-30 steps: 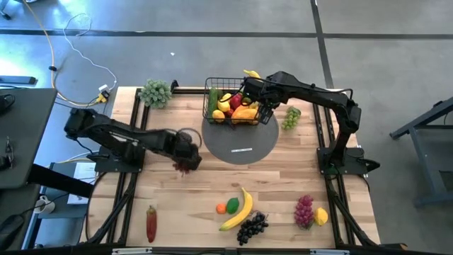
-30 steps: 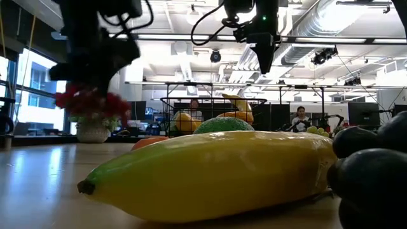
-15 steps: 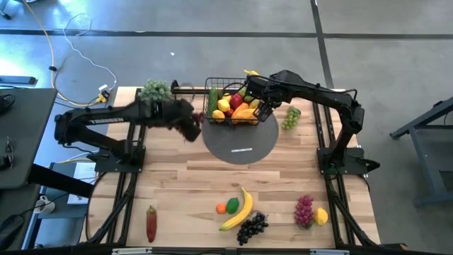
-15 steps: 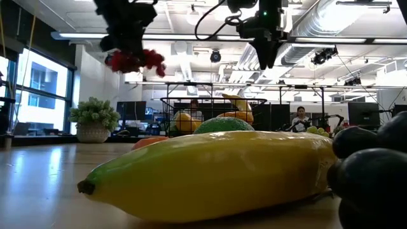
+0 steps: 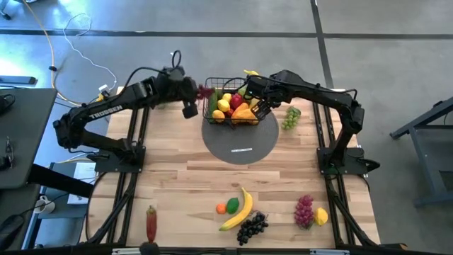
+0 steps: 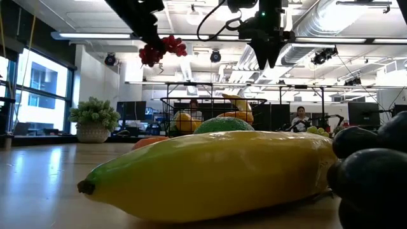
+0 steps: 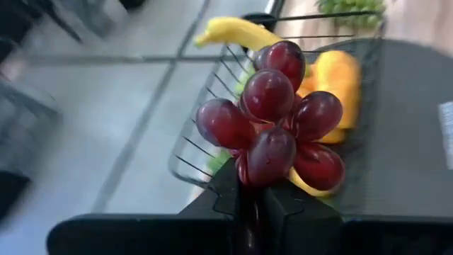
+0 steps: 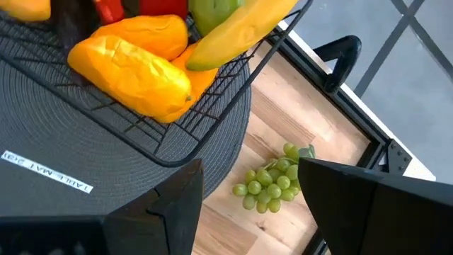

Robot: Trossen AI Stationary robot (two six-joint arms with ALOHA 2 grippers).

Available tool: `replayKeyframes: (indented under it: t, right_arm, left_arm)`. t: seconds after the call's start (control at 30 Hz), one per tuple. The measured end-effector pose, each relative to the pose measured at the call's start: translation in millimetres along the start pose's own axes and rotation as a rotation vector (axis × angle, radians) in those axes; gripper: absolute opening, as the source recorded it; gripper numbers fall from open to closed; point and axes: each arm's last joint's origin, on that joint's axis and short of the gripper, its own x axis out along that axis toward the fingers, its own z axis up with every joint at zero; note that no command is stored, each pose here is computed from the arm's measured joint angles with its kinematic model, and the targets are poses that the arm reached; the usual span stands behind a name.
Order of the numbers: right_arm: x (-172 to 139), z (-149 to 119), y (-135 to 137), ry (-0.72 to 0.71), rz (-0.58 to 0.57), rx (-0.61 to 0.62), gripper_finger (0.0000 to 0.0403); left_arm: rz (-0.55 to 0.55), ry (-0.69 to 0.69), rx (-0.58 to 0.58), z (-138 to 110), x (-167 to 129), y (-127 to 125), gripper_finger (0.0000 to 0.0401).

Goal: Build produce basket
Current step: Put the grapes into the wire basket

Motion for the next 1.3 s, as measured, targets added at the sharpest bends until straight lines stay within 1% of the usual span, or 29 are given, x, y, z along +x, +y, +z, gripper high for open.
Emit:
replayKeyframes:
  t: [0.1, 0.2, 0.27, 0.33, 0.43, 0.6, 0.7, 0.87, 0.97, 1.07, 1.2, 1.3]
  right_arm:
    - [0, 0, 0, -0.007, -0.011, 0.028, 0.0213]
    - [0, 0, -1, -0.014, -0.024, 0.052, 0.0213]
    - [0, 0, -1, -0.014, -0.024, 0.064, 0.0213]
    - [0, 0, -1, -0.015, -0.025, 0.071, 0.0213]
    - [0, 1, -1, -0.017, -0.026, 0.072, 0.0213]
    - [0, 3, 0, -0.042, -0.017, 0.078, 0.0213]
    - [0, 5, 1, -0.061, -0.007, 0.061, 0.0213]
    - [0, 7, 1, -0.074, -0.003, 0.05, 0.0213]
    - [1, 8, -1, -0.072, -0.005, 0.057, 0.0213]
    - [2, 9, -3, -0.07, -0.008, 0.062, 0.0213]
    - [2, 9, -4, -0.066, -0.005, 0.04, 0.0213]
    - [2, 9, -3, -0.061, 0.002, 0.039, 0.0213]
  left_arm:
    - [0.042, -0.025, 0.145, 1, 7, 8, 0.0013]
    - [0.079, -0.051, 0.263, 4, 16, 14, 0.0014]
    - [0.082, -0.05, 0.324, 5, 24, 14, 0.0015]
    - [0.092, -0.051, 0.359, 6, 33, 14, 0.0015]
    - [0.098, -0.06, 0.352, 7, 45, 12, 0.0015]
    - [0.093, -0.079, 0.212, 8, 67, 10, 0.0016]
    - [0.072, -0.049, 0.19, 4, 81, 6, 0.0016]
    - [0.031, -0.022, 0.264, -3, 105, -1, 0.0016]
    - [0.042, -0.006, 0.347, -6, 119, -4, 0.0016]
    - [0.049, -0.01, 0.406, -8, 131, -6, 0.0017]
    - [0.087, 0.01, 0.447, -10, 142, -8, 0.0019]
    - [0.095, 0.014, 0.456, -12, 147, -9, 0.0033]
